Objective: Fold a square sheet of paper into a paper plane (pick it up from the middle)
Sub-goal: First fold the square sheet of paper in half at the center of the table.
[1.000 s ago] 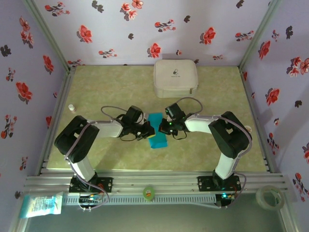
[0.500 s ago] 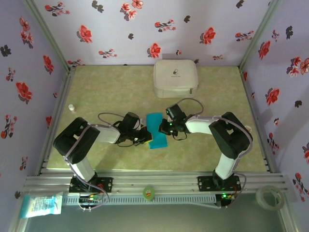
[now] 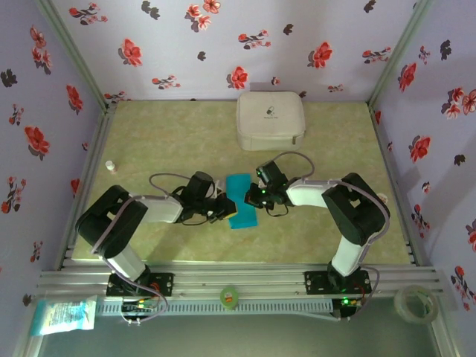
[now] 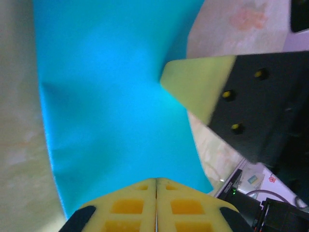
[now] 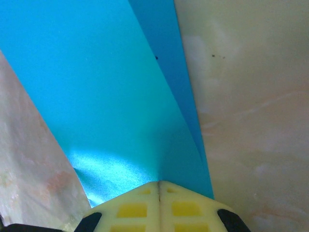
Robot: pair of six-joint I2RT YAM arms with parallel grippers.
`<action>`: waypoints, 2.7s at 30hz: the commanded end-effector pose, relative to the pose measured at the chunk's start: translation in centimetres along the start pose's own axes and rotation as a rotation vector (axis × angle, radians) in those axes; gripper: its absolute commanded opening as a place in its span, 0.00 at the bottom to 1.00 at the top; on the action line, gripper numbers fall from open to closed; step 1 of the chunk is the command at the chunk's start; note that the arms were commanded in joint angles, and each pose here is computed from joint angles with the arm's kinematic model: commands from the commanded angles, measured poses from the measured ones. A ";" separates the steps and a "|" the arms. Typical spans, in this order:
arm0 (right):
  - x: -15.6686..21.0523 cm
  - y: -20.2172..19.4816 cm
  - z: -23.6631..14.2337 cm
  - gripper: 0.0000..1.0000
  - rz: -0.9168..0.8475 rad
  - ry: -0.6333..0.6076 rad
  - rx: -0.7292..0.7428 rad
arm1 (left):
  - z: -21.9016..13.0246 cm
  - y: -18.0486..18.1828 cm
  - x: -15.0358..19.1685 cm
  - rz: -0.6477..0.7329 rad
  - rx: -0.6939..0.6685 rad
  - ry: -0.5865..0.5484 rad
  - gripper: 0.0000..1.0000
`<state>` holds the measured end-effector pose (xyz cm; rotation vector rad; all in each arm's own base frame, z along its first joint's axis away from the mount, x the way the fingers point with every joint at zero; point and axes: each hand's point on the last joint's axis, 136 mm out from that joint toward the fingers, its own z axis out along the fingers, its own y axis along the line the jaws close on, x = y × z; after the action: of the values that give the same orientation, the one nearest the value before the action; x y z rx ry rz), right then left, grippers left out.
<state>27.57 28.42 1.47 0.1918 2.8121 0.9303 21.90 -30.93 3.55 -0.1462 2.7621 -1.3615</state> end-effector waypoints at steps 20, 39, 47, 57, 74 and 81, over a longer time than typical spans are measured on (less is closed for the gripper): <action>3.4 -7.3 0.9 0.00 0.079 0.069 0.253 | -1.7 5.4 5.2 0.068 -0.197 0.148 0.08; 3.4 -7.1 0.9 0.00 0.081 0.066 0.244 | -0.1 -1.1 1.3 0.075 -0.026 0.092 0.11; 3.4 -7.1 1.0 0.00 0.079 0.068 0.243 | 0.6 4.1 4.5 0.031 -0.130 0.170 0.10; 3.5 -7.3 1.1 0.00 0.078 0.073 0.250 | -1.2 6.9 7.4 0.040 -0.212 0.218 0.09; 3.3 -6.9 1.2 0.00 0.047 0.098 0.257 | -4.1 -4.1 -4.2 0.224 -0.073 -0.032 0.09; 3.3 -6.7 1.3 0.00 0.041 0.102 0.250 | -0.9 -2.9 -8.3 0.170 -0.069 -0.027 0.08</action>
<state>27.61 28.49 1.47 0.1955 2.8265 0.9197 29.76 -30.42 7.51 0.0441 2.7170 -1.1829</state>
